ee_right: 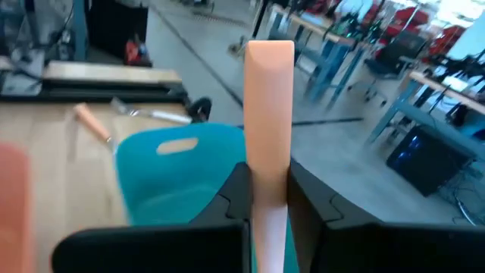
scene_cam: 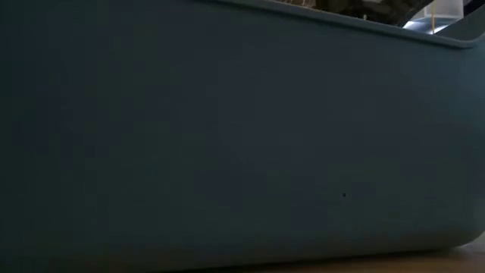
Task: Sort silverware by color (type)
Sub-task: Put the orange fork into the green bin
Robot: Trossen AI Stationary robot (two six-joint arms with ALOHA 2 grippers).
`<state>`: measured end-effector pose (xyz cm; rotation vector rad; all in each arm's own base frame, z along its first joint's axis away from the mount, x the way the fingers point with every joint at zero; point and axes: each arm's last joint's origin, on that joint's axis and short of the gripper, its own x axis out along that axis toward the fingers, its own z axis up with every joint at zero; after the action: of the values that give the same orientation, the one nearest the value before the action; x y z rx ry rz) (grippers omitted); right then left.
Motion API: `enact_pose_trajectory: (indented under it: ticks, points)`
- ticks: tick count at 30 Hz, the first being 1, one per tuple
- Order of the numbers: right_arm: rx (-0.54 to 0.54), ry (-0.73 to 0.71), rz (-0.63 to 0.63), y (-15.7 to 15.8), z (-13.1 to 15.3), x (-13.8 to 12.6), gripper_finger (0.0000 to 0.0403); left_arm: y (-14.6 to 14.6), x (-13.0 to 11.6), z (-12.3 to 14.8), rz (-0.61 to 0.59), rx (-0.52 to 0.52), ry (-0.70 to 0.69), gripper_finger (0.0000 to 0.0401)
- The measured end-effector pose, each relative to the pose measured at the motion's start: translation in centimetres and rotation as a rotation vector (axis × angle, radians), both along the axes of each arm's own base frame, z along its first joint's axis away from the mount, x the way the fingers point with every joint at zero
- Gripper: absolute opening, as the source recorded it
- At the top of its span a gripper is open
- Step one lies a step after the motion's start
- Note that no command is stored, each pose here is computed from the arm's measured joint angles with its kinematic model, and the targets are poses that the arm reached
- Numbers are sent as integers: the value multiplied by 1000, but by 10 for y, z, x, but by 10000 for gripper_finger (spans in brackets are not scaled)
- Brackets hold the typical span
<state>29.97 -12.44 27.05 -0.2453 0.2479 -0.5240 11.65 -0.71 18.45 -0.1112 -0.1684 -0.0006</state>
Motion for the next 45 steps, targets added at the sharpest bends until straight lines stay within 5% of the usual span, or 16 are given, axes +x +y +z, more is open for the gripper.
enact_pose_trajectory:
  ticks: [8, 39, 45]
  points:
    - [-32, -93, 11, -21, -21, 17, 37, 0, 0, 0, 4, 1, -2, 2]
    - [46, 68, -4, -29, -59, 25, 38, 0, 0, 0, 4, 1, -4, 2]
    - [53, 85, -5, -29, -60, 24, 82, 0, 0, 0, 4, 1, -4, 2]
